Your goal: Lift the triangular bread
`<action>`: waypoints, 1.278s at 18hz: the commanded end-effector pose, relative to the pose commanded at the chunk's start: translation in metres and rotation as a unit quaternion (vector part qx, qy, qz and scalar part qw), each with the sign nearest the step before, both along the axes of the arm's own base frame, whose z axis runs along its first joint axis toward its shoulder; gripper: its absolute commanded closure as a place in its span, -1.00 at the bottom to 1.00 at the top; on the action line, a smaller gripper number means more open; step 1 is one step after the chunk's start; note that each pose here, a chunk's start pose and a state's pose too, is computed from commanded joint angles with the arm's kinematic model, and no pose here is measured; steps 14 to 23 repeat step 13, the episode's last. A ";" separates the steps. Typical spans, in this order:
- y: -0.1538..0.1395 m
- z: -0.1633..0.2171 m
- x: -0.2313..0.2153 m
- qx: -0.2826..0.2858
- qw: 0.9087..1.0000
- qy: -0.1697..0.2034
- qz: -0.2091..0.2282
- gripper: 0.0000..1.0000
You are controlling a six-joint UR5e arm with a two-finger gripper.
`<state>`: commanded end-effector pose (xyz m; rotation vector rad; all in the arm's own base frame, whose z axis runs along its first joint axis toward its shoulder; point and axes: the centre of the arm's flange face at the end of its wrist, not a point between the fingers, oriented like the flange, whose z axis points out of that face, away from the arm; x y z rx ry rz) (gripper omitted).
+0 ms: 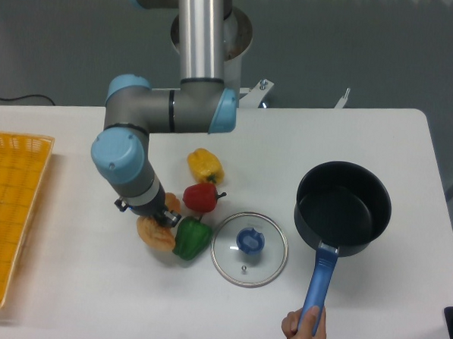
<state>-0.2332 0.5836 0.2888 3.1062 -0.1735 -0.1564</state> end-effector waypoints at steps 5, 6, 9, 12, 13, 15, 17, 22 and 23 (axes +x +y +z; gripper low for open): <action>-0.004 0.029 -0.007 0.019 0.999 0.011 -0.025 0.83; -0.004 0.031 -0.007 0.021 0.999 0.012 -0.027 0.83; -0.007 0.037 -0.009 0.031 0.999 0.002 -0.025 0.83; -0.010 0.035 -0.007 0.021 0.999 -0.007 -0.025 0.83; -0.010 0.034 -0.007 0.020 0.999 -0.007 -0.025 0.83; -0.010 0.034 -0.007 0.020 0.999 -0.007 -0.025 0.83; -0.010 0.034 -0.007 0.020 0.999 -0.007 -0.025 0.83; -0.010 0.034 -0.007 0.020 0.999 -0.007 -0.025 0.83; -0.010 0.034 -0.007 0.020 0.999 -0.007 -0.025 0.83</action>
